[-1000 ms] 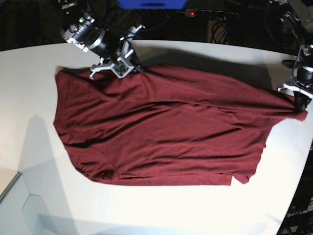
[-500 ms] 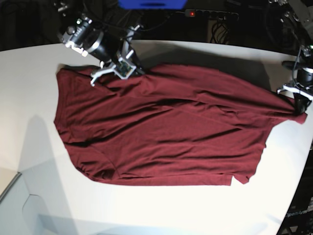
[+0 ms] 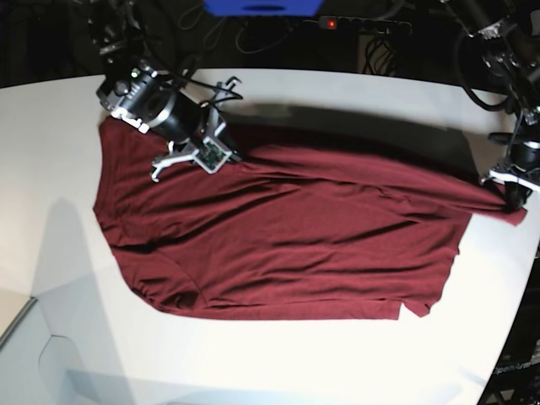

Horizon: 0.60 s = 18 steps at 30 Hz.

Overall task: Layout the t-shirt on the table in an organized manner, then fold the t-shirt properly
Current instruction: 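Lift the shirt edge with both grippers and pull it toward the hem, then drag the held shirt edge with the right gripper away from the left gripper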

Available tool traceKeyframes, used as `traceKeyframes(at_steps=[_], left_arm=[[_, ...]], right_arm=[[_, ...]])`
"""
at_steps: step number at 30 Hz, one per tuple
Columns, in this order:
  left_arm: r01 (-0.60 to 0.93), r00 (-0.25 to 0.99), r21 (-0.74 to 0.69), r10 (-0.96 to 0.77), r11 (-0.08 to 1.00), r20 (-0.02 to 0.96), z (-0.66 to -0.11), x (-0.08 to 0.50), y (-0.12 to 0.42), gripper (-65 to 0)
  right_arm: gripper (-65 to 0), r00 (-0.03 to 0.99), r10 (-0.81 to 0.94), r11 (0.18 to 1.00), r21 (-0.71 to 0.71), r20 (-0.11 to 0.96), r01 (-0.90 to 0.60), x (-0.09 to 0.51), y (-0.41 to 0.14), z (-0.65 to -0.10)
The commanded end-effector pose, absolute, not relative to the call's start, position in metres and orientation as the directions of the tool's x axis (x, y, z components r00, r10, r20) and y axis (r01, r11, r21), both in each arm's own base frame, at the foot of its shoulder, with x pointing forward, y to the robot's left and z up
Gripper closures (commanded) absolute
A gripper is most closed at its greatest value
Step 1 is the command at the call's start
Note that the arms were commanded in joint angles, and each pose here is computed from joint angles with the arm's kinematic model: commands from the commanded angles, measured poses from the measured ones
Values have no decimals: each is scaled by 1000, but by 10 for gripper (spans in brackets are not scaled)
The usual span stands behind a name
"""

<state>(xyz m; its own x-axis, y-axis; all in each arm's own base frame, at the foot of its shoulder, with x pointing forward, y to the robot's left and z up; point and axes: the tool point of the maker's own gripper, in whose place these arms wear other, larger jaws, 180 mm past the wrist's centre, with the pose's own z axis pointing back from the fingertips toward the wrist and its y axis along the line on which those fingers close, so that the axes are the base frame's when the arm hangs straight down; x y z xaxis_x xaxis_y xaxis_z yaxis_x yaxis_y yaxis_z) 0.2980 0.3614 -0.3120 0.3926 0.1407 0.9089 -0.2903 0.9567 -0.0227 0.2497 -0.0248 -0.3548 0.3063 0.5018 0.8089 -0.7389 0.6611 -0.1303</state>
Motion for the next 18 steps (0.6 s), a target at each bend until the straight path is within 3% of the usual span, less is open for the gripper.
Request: traceKeyframes(at_steps=[1, 8, 18], left_arm=[[-292, 333, -17, 118, 956, 935, -292, 307, 368, -1], [-303, 297, -78, 172, 950, 939, -291, 330, 369, -1], [-212, 372, -142, 214, 967, 903, -324, 369, 333, -1]], right_arm=[[0, 276, 477, 664, -136, 834, -735, 258, -22, -344], [0, 304, 489, 672, -131, 817, -729, 281, -27, -360], [0, 319, 500, 682, -139, 805, -718, 311, -35, -368]])
